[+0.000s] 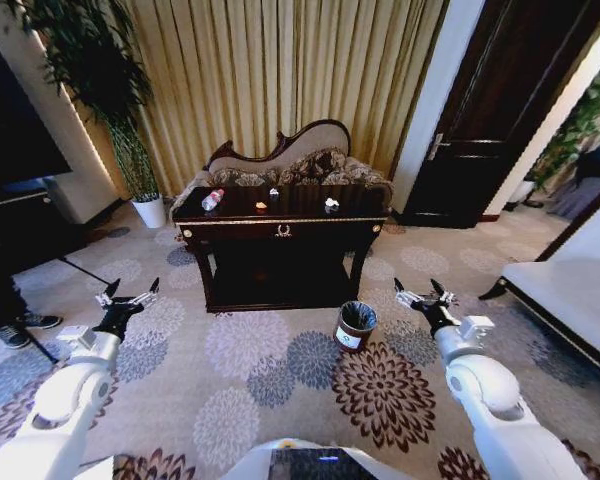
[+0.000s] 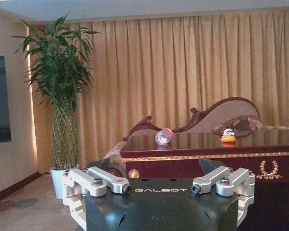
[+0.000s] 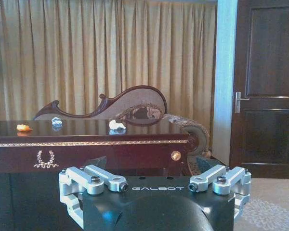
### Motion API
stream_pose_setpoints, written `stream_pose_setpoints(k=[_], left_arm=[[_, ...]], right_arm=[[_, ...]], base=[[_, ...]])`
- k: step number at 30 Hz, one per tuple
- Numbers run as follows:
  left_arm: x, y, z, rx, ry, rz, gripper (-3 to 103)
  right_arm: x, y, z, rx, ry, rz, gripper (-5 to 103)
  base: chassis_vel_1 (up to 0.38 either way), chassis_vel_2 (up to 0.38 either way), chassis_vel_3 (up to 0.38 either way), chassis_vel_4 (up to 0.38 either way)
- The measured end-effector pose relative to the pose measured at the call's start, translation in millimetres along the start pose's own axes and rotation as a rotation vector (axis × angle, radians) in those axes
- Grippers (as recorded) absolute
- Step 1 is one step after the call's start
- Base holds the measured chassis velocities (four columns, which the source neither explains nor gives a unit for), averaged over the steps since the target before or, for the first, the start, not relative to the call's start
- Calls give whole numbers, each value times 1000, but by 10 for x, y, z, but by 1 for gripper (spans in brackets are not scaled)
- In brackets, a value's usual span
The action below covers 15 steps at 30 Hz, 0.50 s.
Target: Move to the front of the table and place the trash on the table into the trash bin.
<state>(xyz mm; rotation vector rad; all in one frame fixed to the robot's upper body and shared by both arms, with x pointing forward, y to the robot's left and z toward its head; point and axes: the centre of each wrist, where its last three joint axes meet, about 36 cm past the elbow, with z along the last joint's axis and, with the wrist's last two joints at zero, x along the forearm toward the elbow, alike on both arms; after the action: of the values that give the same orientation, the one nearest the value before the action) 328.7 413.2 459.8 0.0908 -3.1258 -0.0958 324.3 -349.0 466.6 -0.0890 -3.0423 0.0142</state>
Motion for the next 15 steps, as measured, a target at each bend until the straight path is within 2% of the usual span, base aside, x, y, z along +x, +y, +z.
stream_pose_setpoints(k=[15], left_arm=[[14,1,15,4,-1,-1,100]], right_arm=[[8,28,18,-5,4,-5,100]], base=[[-175,163,168,-173]])
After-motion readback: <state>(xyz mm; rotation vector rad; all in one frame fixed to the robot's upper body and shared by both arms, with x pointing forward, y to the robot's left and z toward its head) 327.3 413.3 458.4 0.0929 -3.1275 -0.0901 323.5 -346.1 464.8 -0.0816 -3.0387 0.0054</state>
